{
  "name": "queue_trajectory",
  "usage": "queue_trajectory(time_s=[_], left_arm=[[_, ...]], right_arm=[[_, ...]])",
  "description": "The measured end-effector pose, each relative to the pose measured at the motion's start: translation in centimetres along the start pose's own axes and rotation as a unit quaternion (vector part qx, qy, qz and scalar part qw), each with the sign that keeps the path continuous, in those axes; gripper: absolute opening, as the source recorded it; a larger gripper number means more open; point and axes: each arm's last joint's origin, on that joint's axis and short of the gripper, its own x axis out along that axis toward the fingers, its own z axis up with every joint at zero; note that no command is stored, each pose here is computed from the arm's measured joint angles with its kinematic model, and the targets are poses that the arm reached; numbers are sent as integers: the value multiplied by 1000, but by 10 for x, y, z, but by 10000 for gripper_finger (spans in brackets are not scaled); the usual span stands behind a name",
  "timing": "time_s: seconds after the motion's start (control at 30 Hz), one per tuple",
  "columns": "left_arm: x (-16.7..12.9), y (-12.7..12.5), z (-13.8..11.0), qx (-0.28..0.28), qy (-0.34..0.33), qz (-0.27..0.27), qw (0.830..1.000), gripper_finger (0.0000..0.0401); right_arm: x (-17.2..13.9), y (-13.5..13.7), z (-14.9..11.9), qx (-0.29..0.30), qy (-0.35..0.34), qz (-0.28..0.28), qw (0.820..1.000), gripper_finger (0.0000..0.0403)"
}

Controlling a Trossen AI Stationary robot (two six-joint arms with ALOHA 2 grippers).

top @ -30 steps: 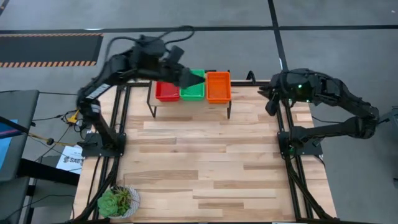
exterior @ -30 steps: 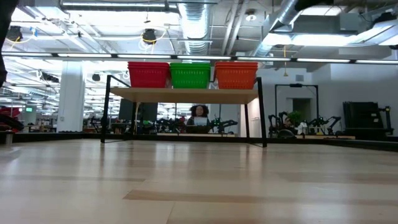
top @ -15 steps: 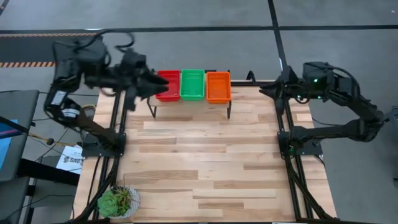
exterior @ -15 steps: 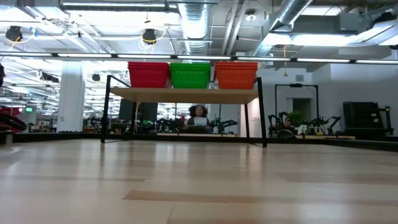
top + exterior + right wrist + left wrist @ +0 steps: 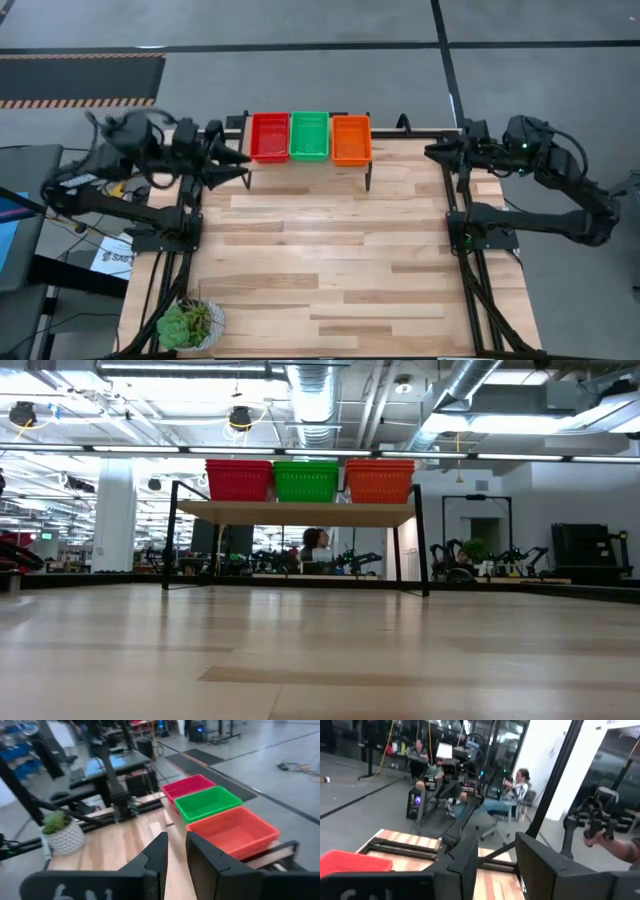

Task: Stack baskets on shelf by color
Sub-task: Return to Home Position

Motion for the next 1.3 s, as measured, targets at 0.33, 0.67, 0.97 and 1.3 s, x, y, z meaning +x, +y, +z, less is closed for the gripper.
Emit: queue_trajectory(time_s=[0.33, 0.67, 0.97, 1.3], left_arm=[[-4, 29, -103, -56, -90, -8, 994, 119], [2, 53, -185, -97, -137, -28, 985, 119], [-26, 60, -227, -125, -160, -43, 978, 119], [-57, 64, -253, -113, -192, -25, 974, 119]], right_arm=[[23, -8, -27, 45, 11, 52, 998, 93], [35, -20, -62, 73, -17, 93, 993, 93], [11, -33, -100, 107, -65, 39, 991, 93], [2, -38, -136, 120, -90, 35, 988, 93]])
